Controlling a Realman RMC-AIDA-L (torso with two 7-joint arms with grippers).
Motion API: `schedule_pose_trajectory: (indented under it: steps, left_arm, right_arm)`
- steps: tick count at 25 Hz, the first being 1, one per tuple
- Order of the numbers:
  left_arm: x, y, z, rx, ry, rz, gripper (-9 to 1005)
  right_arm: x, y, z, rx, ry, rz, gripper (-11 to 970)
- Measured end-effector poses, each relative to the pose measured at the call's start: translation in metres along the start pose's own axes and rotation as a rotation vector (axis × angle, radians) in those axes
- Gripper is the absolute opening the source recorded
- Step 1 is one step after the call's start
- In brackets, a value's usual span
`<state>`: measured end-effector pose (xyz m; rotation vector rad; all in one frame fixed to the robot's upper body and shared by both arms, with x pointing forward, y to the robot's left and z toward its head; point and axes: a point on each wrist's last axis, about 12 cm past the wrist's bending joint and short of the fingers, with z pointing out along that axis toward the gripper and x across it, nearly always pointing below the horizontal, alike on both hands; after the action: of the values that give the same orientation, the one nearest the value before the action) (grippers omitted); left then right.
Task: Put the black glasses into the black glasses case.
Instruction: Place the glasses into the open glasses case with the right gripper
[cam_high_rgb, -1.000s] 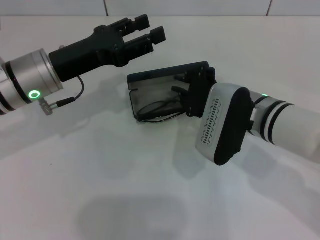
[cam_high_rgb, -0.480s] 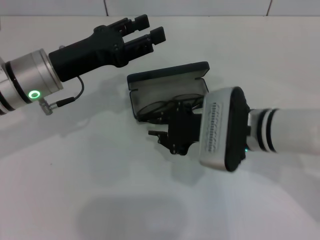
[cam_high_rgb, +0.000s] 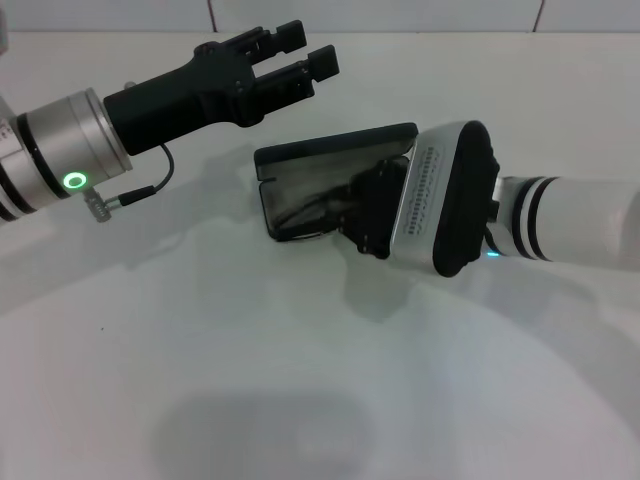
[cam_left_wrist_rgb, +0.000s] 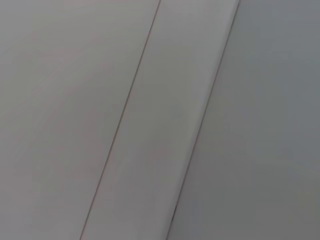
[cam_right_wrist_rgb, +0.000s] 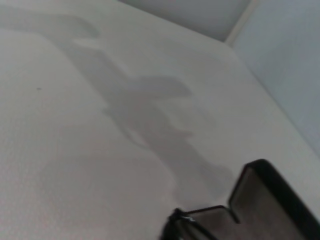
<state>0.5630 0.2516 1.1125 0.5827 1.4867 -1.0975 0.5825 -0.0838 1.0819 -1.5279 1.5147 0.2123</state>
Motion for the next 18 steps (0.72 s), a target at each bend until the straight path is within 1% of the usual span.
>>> schedule_pose_trajectory:
  steps: [5,10,13,18]
  left_arm:
    - [-0.0014,0.0001,0.0023,0.005,0.000,0.003,708]
    - [-0.0027,0.0002,0.0044,0.010,-0.001,0.007,708]
    - [-0.0027,0.0002,0.0044,0.010,-0.001,0.015,707]
    - [-0.0014,0.0001,0.0025,0.006,0.000,0.020,707]
  right_arm:
    - [0.0007,-0.0068,-0.0006,0.066,0.006,0.018,178]
    - [0.0022,-0.0108,-0.0015,0.108,0.008,0.048,178]
    - [0.0017,-0.0091,-0.0012,0.105,0.004,0.062,178]
    - [-0.0040,-0.0034,-0.0002,0.085,-0.013,0.051,178]
